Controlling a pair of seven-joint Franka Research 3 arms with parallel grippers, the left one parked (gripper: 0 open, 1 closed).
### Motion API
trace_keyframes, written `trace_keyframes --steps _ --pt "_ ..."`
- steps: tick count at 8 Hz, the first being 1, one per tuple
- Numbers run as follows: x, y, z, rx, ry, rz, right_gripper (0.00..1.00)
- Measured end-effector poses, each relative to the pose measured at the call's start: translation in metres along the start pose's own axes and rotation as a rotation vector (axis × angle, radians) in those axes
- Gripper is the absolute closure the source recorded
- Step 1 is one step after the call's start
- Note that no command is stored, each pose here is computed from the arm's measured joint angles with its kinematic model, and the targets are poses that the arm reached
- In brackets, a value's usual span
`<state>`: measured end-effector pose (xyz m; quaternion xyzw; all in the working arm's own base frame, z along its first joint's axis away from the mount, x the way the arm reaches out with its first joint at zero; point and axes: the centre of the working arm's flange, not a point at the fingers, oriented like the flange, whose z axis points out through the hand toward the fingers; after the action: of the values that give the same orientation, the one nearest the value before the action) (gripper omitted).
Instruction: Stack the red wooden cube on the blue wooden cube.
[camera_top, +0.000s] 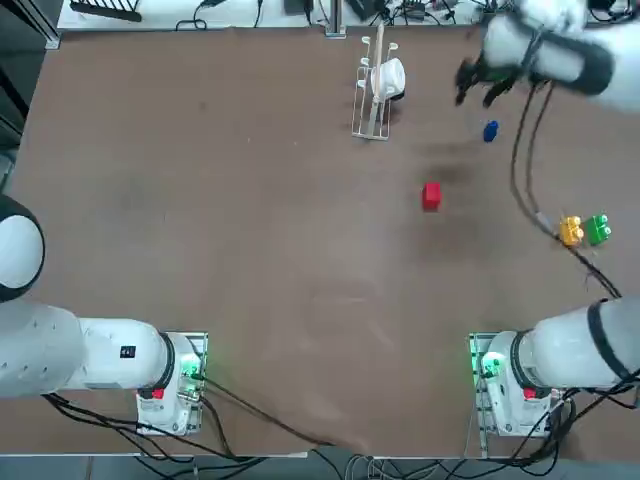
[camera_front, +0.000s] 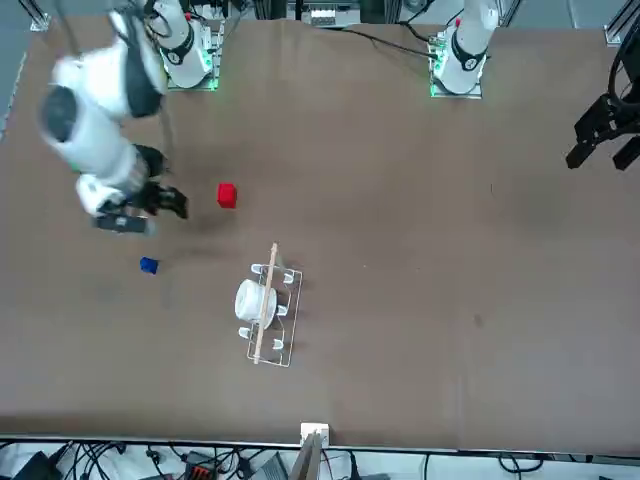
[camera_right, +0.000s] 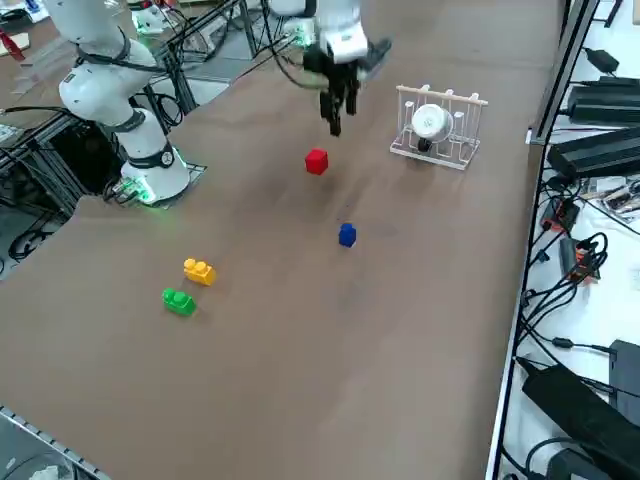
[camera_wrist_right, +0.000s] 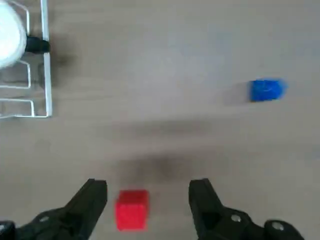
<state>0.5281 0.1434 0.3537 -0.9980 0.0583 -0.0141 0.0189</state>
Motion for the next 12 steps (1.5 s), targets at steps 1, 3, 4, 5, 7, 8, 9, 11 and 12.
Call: trace_keyframes --steps 1,3,4,5,7,8,9,11,12 --pt "-0.038 -0.021 0.043 0.023 0.032 0.02 0.0" --pt "-0.095 -0.036 0.09 0.034 0.03 0.016 0.0" --pt "-0.104 -0.032 0.099 0.028 0.02 0.014 0.0" --pt "-0.109 -0.028 0.105 0.026 0.017 0.017 0.0" --pt "-0.119 -0.022 0.116 0.023 0.007 0.018 0.0" --pt "-0.121 -0.021 0.12 0.024 0.004 0.018 0.0" --pt "-0.121 -0.021 0.123 0.028 0.004 0.019 0.0" --pt "-0.121 -0.022 0.133 0.046 0.012 0.021 0.0" --pt "-0.121 -0.023 0.139 0.054 0.012 0.023 0.0"
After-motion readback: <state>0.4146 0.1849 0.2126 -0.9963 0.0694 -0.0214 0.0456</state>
